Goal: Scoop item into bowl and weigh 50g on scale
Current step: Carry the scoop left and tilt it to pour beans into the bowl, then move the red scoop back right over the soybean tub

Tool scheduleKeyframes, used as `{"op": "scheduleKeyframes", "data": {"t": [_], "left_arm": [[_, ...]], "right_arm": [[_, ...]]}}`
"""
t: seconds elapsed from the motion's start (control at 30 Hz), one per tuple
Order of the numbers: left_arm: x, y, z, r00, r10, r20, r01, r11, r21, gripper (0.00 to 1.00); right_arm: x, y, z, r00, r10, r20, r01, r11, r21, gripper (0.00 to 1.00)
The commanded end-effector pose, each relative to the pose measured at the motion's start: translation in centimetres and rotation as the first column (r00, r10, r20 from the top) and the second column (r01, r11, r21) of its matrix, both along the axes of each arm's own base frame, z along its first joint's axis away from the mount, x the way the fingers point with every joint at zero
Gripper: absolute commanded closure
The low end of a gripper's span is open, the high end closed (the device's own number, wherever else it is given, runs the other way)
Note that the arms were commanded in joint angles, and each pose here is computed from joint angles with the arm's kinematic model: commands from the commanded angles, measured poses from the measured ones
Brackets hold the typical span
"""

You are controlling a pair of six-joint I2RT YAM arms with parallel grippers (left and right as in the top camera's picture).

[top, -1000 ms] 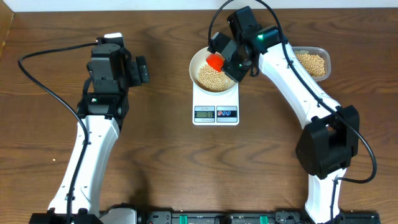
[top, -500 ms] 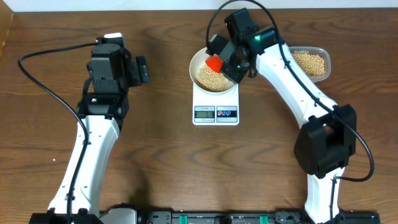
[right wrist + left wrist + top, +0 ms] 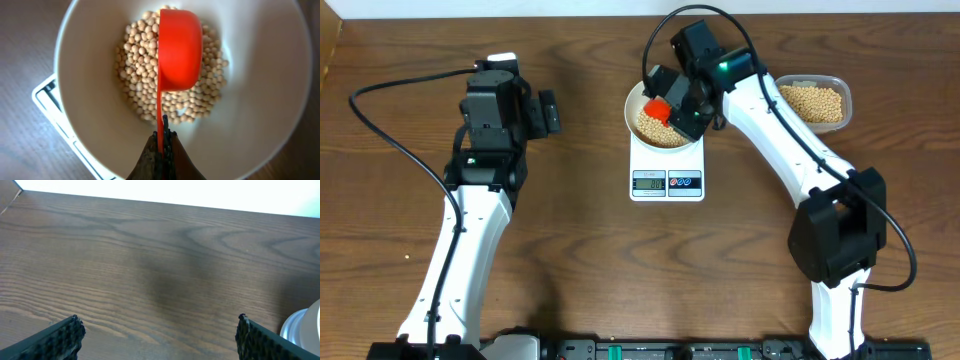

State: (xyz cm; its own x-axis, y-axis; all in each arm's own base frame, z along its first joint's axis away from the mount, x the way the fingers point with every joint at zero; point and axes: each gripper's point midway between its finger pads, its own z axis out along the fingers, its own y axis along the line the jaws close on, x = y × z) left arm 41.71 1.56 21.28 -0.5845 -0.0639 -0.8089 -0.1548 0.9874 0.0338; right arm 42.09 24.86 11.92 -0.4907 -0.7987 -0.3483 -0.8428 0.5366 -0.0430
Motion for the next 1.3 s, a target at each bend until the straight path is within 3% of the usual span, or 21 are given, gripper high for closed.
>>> {"op": "scheduleKeyframes", "data": {"t": [0.0,0.3,0.63,1.27], "left_arm": [[0.2,0.1,0.1,1.0,-0.007,-0.001,0.007,1.0,0.013,0.01],[0.2,0.1,0.1,1.0,-0.007,-0.001,0.007,1.0,0.013,0.01],[0.2,0.1,0.1,1.0,-0.007,-0.001,0.007,1.0,0.013,0.01],[0.2,0.1,0.1,1.0,-0.007,-0.001,0.007,1.0,0.013,0.01]], "right_arm": [[-0.5,0.6,-0.5,0.999,-0.004,-0.038,0.005,1.0,0.029,0.99],[-0.2,0.4,1.2,0.992,-0.038,-0.123,0.064,0.975,0.213,0.99],[0.7,-1.6,4.0,0.971,-0.068,-0.231,0.164,0.888,0.429,0.99],[1.0,-3.7,9.1,0.986,-0.105,-0.132,0.156,0.863,0.48,0.99]]}}
